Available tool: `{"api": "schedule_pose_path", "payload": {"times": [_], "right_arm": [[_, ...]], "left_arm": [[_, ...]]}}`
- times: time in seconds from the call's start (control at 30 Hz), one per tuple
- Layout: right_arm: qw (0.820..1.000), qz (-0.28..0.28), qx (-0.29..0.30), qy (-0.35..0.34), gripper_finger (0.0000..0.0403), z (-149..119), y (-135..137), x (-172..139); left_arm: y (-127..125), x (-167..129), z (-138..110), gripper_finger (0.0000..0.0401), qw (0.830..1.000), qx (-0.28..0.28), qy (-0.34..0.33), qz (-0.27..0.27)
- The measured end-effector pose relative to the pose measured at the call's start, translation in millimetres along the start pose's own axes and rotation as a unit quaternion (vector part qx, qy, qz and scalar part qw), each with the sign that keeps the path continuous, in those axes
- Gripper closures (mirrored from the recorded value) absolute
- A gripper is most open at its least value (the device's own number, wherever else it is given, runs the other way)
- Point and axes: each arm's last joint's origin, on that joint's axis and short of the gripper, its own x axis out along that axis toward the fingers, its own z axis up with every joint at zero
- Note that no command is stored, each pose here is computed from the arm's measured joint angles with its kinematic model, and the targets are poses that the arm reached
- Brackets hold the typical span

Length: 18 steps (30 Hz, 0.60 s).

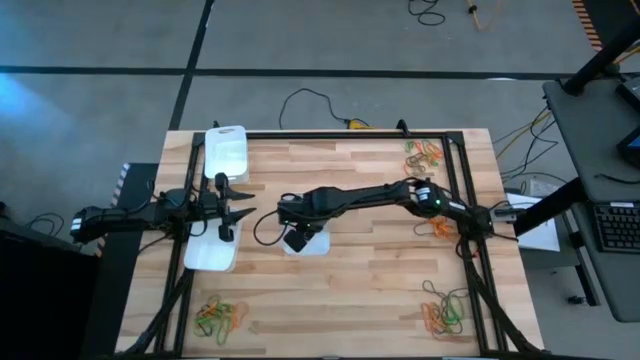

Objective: Sort rubber bands into baskets
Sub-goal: Put the orange rubber band into the bottom right white bin

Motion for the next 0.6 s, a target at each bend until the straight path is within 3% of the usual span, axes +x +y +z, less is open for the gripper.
{"api": "schedule_pose_path", "payload": {"times": [0.17,0.37,0.5,0.6], "right_arm": [[0.999,-0.042,0.011,-0.025,0.0245,-1.7,0.1,-41.9],[0.988,-0.142,0.055,0.003,0.021,-42.4,-9.2,-104.2],[0.982,-0.156,0.107,0.001,0.0202,-69.4,-18.7,-117.9],[0.966,-0.193,0.174,0.011,0.0204,-95.8,-37.2,-118.8]], "left_arm": [[0.0,0.0,0.0,0.0247,1.0,0.0,0.0,0.0],[0.1,0.0,0.1,0.0247,1.0,0.0,0.0,0.0],[0.0,0.0,0.0,0.0247,1.0,0.0,0.0,0.0],[0.0,0.0,0.0,0.0247,1.0,0.0,0.0,0.0]]}}
